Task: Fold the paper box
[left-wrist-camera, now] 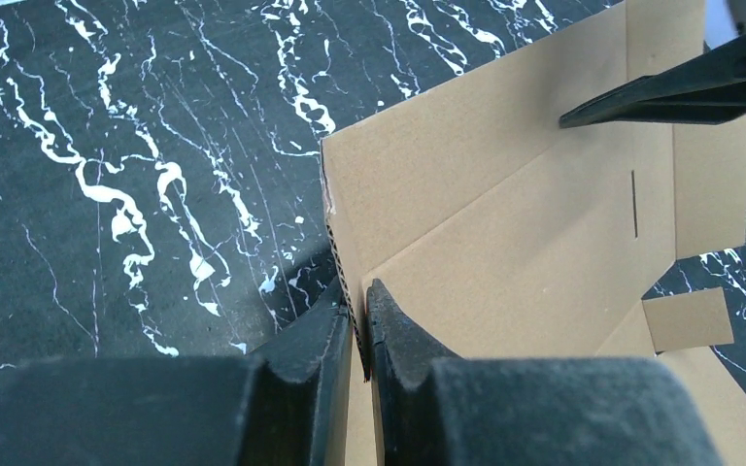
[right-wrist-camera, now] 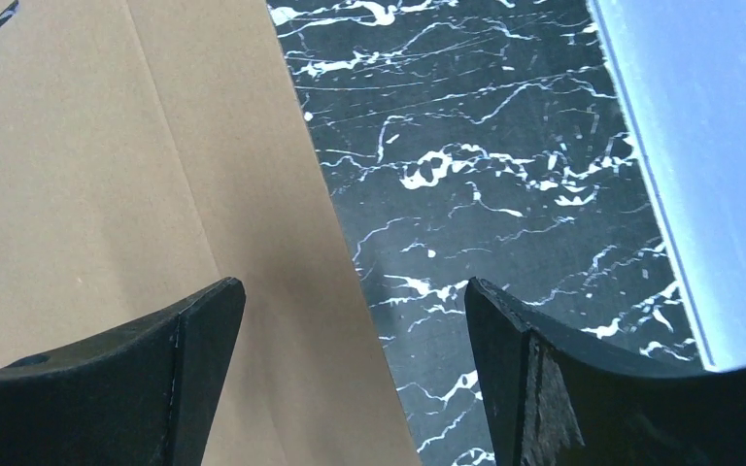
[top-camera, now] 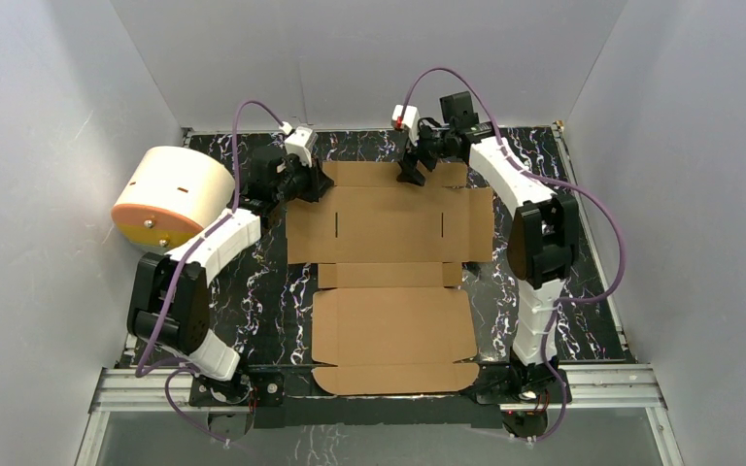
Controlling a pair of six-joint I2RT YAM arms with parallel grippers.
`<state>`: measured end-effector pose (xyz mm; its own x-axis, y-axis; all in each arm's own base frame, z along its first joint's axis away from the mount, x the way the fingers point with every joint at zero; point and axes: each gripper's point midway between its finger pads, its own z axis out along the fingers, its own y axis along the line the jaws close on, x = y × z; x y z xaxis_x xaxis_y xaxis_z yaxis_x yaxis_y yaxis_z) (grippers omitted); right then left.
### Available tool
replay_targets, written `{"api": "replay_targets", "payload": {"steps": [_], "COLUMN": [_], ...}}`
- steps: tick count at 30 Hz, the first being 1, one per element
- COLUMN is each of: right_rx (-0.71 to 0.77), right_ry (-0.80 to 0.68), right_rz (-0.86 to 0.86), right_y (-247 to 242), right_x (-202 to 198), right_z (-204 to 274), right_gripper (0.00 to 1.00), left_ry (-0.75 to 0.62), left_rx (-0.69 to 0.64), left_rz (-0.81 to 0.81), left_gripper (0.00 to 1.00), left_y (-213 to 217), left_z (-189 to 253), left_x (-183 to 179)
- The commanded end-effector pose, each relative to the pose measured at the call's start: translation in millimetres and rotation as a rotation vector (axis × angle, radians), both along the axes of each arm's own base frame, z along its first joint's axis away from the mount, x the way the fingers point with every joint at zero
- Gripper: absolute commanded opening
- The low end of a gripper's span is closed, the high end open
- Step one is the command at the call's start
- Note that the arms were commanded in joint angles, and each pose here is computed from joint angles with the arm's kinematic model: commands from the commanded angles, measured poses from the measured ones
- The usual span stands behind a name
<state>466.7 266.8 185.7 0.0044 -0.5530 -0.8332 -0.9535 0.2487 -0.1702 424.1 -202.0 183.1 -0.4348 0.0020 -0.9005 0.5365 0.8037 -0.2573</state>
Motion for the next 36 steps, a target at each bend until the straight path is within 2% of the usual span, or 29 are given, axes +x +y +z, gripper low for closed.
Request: {"api": "replay_targets", "payload": {"steps": [1,8,10,12,17,19,27,32,36], "right_rx": [0.018,0.046,0.048,0.058,0.067,0.049,-0.003,-0.072,-0.105], "right_ry": [0.033,0.078,0.102,0.113,0.107,0.088,-0.113,-0.255,-0.352], "right_rz": [0.109,0.217,0.239,0.259,0.268,0.256,0.224,0.211,0.176], "right_y": [10,14,14,16,15,12,6,10,8], "right_x": [-11,-30,-37,-41,-49,-52,-63,-75,-82], "right_z": [4,2,2,5,13,15,41,52,61], "right_gripper": [0.9,0.74,0.67,0.57,0.25,0.17,0.0,0.0,0.0], "left_ry": [-0.123,-0.138,-0.14,-0.141,-0.135,-0.131,-0.108,-0.077,-0.054], "left_rx": [-0.009,0.003,-0.001,-0.001,0.001,-0.008,-0.043,-0.065,-0.097], "left_rz": [-0.058,-0.067,-0.065,-0.066,-0.059,-0.058,-0.034,0.048,0.119], "left_gripper": [0.08,0.09,0.09,0.09,0.09,0.09,0.21,0.32,0.36], "left_y": [-9,-11,-10,-11,-10,-10,-8,5,17], "left_z": [31,30,32,33,35,36,49,53,63], "left_x": [-6,-9,-9,-9,-10,-12,-23,-33,-47]}}
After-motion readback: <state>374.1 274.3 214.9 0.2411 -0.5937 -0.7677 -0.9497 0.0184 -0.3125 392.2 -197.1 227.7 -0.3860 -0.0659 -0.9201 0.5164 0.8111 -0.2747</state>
